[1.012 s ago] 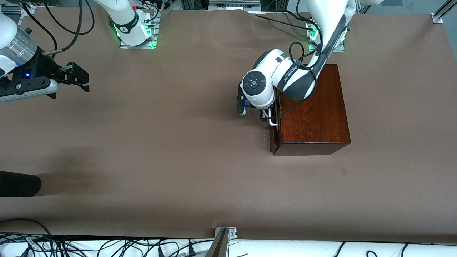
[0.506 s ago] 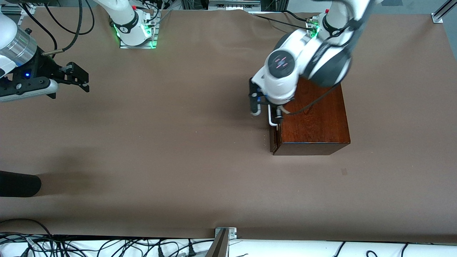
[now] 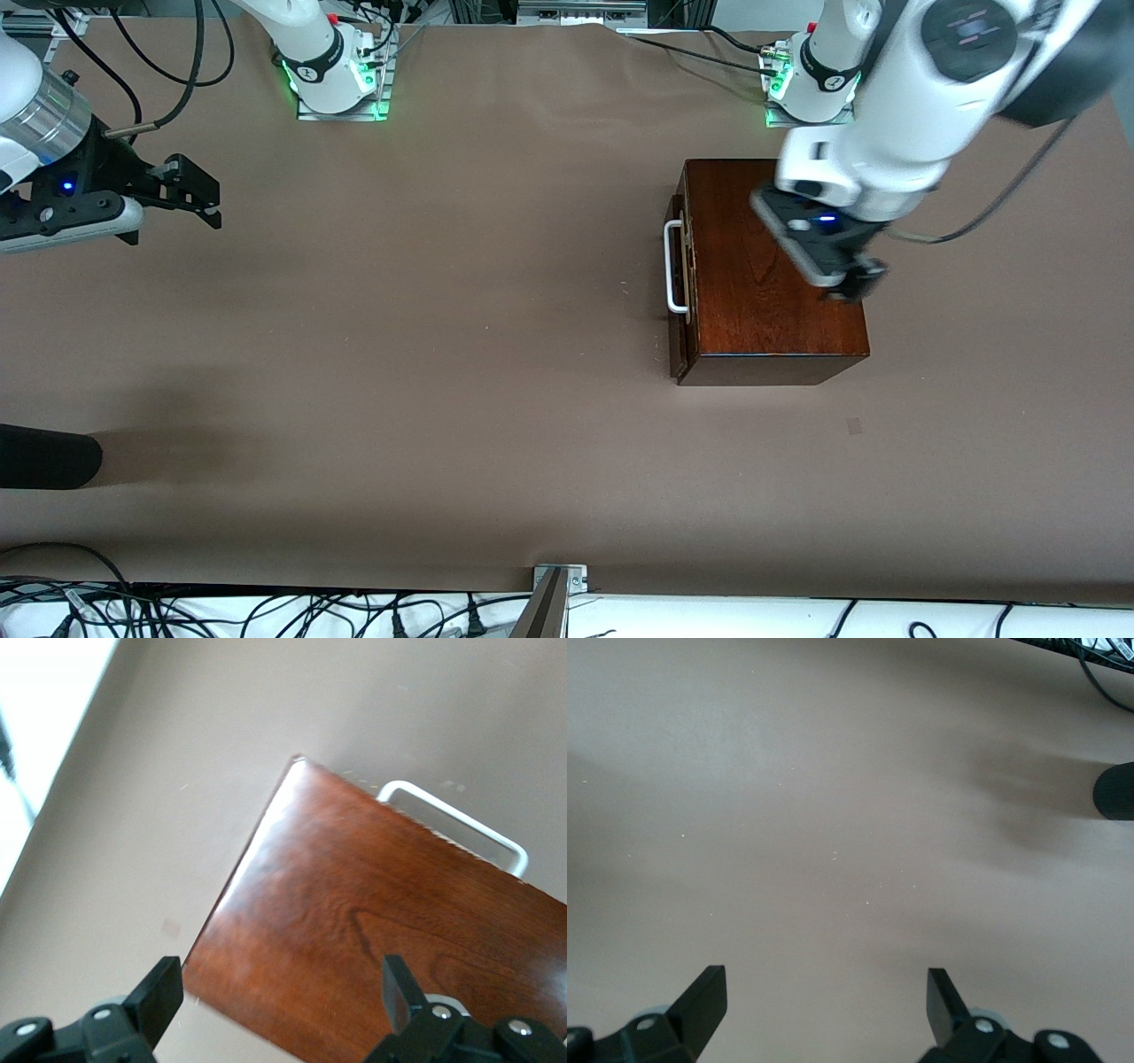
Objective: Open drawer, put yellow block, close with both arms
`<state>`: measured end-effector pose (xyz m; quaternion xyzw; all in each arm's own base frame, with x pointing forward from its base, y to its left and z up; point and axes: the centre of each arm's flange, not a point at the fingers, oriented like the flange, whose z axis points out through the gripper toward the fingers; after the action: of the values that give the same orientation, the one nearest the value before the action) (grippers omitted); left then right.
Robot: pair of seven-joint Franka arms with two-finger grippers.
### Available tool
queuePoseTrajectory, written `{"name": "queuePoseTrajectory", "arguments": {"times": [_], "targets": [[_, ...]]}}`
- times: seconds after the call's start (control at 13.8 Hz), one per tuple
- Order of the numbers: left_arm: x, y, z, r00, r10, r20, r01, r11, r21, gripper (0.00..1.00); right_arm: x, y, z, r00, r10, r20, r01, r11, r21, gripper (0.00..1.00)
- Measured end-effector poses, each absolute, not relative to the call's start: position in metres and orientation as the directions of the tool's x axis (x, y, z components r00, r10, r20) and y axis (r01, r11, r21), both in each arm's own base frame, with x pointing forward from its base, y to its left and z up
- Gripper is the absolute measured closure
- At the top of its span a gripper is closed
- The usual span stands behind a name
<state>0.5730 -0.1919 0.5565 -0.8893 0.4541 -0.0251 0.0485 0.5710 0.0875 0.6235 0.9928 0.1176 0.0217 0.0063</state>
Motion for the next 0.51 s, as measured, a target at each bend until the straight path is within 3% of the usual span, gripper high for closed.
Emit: {"name": "queuePoseTrajectory", "arguments": {"times": [0.51], "targets": [[0.586,-0.062,0.581,0.884,-0.466,0.047,-0.459,-0.882,-0.101,0.0,0.571,0.087,0.623,0.972,0.233,0.041,0.232,-0.972,0.018,0.0]]}}
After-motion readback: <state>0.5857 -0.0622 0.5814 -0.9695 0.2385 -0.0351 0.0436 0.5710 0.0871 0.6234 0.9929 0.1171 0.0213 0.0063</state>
